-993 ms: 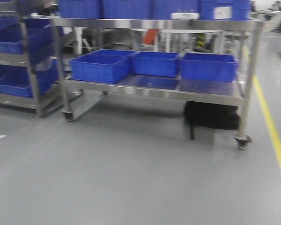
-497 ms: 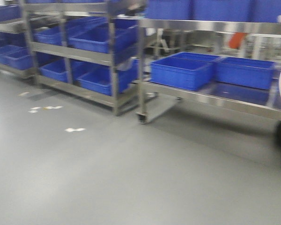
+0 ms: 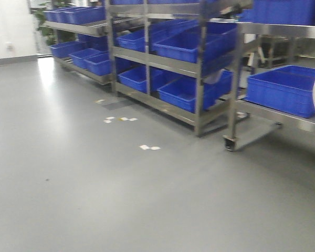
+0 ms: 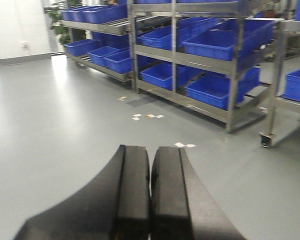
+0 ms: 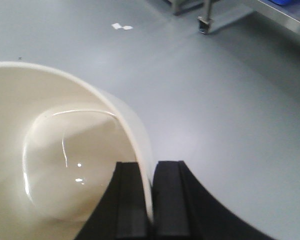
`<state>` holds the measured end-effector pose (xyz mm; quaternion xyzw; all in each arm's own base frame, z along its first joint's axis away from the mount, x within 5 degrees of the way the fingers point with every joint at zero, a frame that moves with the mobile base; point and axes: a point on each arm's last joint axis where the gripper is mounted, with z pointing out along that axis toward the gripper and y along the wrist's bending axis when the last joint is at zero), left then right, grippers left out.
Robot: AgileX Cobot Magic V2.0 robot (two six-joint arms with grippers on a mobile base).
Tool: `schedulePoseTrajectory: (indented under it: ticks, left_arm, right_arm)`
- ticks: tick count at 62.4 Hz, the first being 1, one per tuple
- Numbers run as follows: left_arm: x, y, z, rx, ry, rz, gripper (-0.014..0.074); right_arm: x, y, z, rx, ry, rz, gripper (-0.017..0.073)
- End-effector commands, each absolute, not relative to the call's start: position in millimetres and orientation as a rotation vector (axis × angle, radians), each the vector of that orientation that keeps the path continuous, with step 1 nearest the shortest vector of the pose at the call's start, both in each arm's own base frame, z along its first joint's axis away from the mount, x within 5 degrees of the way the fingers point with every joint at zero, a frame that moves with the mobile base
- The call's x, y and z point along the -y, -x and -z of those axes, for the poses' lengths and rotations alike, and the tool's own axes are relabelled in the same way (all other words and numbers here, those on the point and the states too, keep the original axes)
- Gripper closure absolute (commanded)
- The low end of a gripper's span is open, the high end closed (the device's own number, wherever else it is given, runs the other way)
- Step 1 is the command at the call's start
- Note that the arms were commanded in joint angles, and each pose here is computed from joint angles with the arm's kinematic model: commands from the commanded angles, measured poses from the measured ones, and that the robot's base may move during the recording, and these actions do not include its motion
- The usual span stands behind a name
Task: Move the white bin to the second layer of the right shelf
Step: 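Drive toward the windows carrying the bin in the right gripper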
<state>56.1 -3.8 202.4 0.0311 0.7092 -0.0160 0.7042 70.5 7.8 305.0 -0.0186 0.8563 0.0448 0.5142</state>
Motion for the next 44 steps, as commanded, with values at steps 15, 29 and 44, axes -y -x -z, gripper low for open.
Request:
schedulePoseTrajectory:
  ticks: [15, 29, 44]
  left_arm:
    - [3.9, -55.7, -201.7, -1.507, -0.059, 0.049, 0.0509]
    - [3.9, -55.7, -201.7, -1.507, -0.059, 0.049, 0.0509]
    - [3.9, -55.7, -201.7, -1.507, -0.059, 0.049, 0.0509]
  right_arm:
    - [-7.6, -73.4, -321.9, -1.939, 0.038, -0.109, 0.0504]
    - [-7.6, -73.4, -321.9, -1.939, 0.038, -0.109, 0.0504]
    - [-7.6, -73.4, -321.9, -1.939, 0.038, -0.109, 0.0504]
